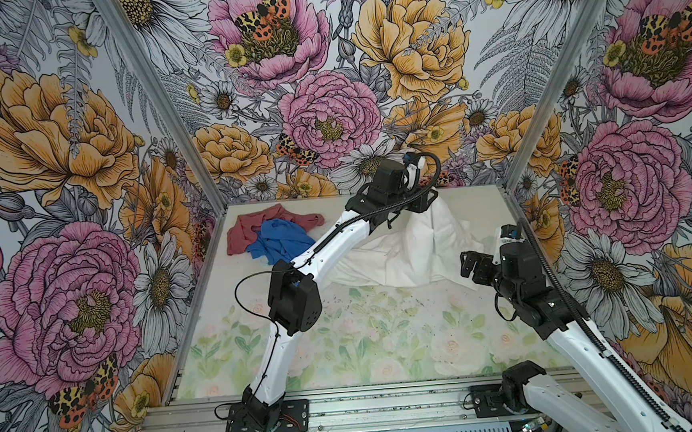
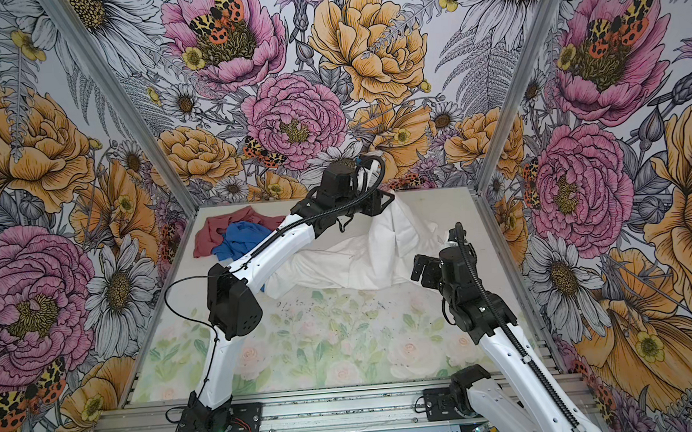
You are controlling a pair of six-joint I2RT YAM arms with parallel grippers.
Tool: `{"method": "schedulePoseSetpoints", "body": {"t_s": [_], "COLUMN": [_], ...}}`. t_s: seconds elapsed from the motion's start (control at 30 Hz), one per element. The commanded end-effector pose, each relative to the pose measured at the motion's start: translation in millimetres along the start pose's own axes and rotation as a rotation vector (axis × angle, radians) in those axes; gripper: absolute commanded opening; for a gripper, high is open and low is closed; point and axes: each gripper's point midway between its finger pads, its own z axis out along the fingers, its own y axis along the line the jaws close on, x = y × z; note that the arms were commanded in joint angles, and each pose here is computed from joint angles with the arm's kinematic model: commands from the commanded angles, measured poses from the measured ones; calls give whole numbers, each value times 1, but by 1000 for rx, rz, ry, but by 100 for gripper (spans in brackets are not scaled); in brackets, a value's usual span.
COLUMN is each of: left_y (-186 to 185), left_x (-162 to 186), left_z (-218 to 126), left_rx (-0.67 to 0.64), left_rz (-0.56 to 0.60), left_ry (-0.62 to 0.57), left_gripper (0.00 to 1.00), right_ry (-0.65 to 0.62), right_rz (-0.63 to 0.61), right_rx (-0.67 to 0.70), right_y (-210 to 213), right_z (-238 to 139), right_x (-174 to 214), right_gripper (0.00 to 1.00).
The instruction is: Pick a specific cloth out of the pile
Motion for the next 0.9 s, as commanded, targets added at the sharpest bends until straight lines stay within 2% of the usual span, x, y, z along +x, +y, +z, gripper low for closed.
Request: {"method": "schedulePoseSetpoints", "body": {"t_s": [0.0, 0.1, 0.2, 0.27, 0.4, 0.47, 0.57, 0.67, 0.77, 0.87], "left_y": [11, 51, 96, 111, 113, 107, 99, 95, 99, 100], "left_x": [-13, 17, 72, 107, 155, 165, 166, 162, 157, 151], "left_z": [-64, -137, -216, -270, -331, -348, -355, -353, -352, -349], "left_rx": [-146, -348, -504, -551, -571, -570, -537, -512, -525, -523], "left_rz": [95, 4, -181, -316, -465, -491, -496, -492, -475, -463], "left_ry": [-49, -56, -63, -76, -60, -59, -65, -63, -57, -58], "left_gripper": [99, 99, 99, 99, 99, 99, 99, 99, 99, 99], "right_ry": [106, 160, 190, 247, 342, 377, 413, 458, 490, 519], "right_rz": [-42, -121, -204, -251, -362, -382, -370, -383, -427, -442], "right_rx": [-104, -158, -217, -265, -309, -301, -244, -164, -52, -11], "right_y": [24, 56, 97, 127, 179, 194, 197, 188, 172, 165], "right_z": [16, 34, 56, 78, 120, 144, 168, 181, 188, 195], "right_x": [13, 22, 31, 46, 73, 82, 88, 97, 105, 114], "right_gripper": [96, 95, 95, 95, 89, 88, 83, 78, 77, 73]}}
